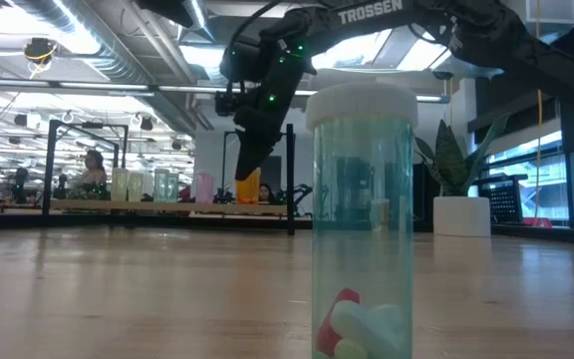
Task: Pick and place medicine bottles onto shelf by color
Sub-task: Put the bottom orange pill bottle on the shelf and align it with the other orange pill bottle, then put the green pill bottle on the shelf and align it with the other green pill bottles
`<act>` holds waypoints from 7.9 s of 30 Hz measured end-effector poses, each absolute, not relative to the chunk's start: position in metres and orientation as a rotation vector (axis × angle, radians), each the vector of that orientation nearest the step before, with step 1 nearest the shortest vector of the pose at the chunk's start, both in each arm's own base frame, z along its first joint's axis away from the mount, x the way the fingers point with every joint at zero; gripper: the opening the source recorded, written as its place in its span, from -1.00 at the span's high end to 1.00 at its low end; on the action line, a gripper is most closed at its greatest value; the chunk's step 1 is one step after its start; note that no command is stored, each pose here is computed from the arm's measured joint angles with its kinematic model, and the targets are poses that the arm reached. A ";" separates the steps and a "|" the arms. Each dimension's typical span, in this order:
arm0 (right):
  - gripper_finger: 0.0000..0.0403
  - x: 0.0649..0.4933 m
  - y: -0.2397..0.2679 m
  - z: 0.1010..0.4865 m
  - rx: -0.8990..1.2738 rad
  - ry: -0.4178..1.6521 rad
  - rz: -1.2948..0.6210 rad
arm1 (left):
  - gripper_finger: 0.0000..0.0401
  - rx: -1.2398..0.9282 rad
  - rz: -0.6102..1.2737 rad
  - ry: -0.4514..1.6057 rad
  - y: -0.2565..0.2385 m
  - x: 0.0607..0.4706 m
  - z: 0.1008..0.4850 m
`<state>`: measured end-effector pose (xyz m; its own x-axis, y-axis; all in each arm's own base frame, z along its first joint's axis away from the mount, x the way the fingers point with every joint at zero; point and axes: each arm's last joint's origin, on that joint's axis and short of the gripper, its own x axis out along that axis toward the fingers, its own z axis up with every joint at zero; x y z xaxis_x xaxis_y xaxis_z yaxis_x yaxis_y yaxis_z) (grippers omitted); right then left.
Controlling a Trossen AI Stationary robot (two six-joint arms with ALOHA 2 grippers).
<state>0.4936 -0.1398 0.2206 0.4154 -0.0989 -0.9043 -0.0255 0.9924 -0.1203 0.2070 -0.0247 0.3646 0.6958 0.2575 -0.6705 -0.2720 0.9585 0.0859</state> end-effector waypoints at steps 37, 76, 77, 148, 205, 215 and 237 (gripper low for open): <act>-0.29 0.494 -0.154 0.206 -0.099 1.145 -0.021 | -0.56 -0.019 0.295 0.745 -0.025 0.207 0.365; -0.29 0.451 -0.107 0.337 -0.121 0.952 -0.018 | -0.56 -0.026 0.298 0.745 -0.025 0.207 0.364; -0.29 0.445 -0.102 0.347 -0.146 0.947 -0.044 | -0.56 -0.027 0.298 0.744 -0.025 0.207 0.365; -0.29 0.233 0.133 0.487 -0.104 0.907 0.346 | -0.56 0.187 -0.311 0.764 -0.246 0.364 0.210; -0.29 0.233 0.132 0.487 -0.113 0.902 0.328 | -0.28 0.146 -0.230 0.791 -0.253 0.379 0.165; -0.29 0.233 0.133 0.487 -0.113 0.902 0.329 | -0.10 0.140 -0.219 0.792 -0.252 0.379 0.164; -0.29 0.233 0.132 0.487 -0.113 0.902 0.329 | 0.39 0.139 -0.232 0.795 -0.255 0.377 0.164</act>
